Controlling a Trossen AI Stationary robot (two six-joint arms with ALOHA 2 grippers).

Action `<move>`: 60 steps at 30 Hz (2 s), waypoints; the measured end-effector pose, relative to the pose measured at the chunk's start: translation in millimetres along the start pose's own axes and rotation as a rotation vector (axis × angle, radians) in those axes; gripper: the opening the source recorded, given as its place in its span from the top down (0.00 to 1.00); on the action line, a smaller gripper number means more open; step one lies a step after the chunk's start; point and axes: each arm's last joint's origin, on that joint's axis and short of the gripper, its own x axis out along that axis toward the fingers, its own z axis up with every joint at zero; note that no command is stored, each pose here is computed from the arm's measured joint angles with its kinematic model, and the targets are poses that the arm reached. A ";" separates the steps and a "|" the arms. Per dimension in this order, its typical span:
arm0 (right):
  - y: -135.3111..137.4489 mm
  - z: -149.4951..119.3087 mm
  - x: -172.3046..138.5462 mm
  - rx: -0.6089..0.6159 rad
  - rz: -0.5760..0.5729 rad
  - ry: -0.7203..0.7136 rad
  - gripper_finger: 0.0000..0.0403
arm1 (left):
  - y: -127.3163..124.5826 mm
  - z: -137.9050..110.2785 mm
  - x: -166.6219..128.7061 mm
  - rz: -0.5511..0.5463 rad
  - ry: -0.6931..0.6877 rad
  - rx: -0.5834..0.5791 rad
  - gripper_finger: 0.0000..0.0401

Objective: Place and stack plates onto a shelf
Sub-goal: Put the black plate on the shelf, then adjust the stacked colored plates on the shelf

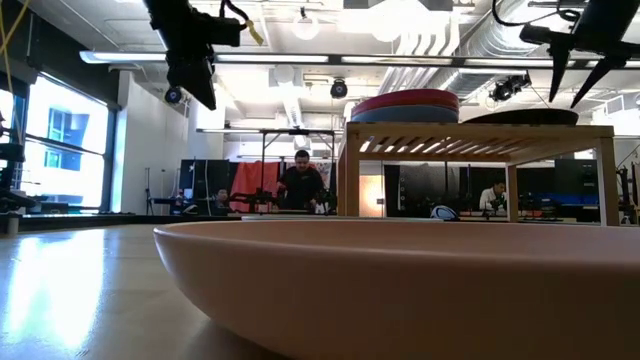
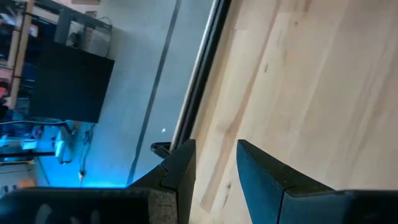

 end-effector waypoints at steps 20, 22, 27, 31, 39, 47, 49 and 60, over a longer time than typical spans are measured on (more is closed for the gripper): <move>15.2 -2.1 13.5 -0.017 -0.052 -0.152 0.73 | -0.1 0.0 0.1 -0.006 0.000 -0.001 0.74; 17.9 -3.1 15.8 -0.026 -0.056 -0.156 0.73 | -0.1 0.0 0.1 -0.006 0.000 -0.001 0.74; 21.7 -5.0 17.5 -0.042 -0.041 -0.121 0.73 | -0.1 -0.1 0.1 -0.006 0.000 0.000 0.74; 25.7 -3.6 12.0 -0.043 -0.007 -0.116 0.73 | -0.1 -0.1 0.1 -0.006 0.001 0.001 0.74; 47.7 1.4 -7.1 -0.072 0.179 -0.132 0.73 | -0.1 -0.1 0.1 -0.006 0.001 0.000 0.74; 87.7 -5.0 10.9 -0.135 0.278 -0.257 0.73 | -0.1 -0.1 0.1 -0.006 0.001 0.000 0.74; 97.2 -7.3 21.1 -0.164 0.262 -0.267 0.73 | -0.1 -0.1 0.1 -0.006 0.000 0.000 0.74; 121.0 -14.1 60.2 -0.210 0.179 -0.223 0.73 | -0.1 -0.1 0.1 -0.006 0.001 0.001 0.74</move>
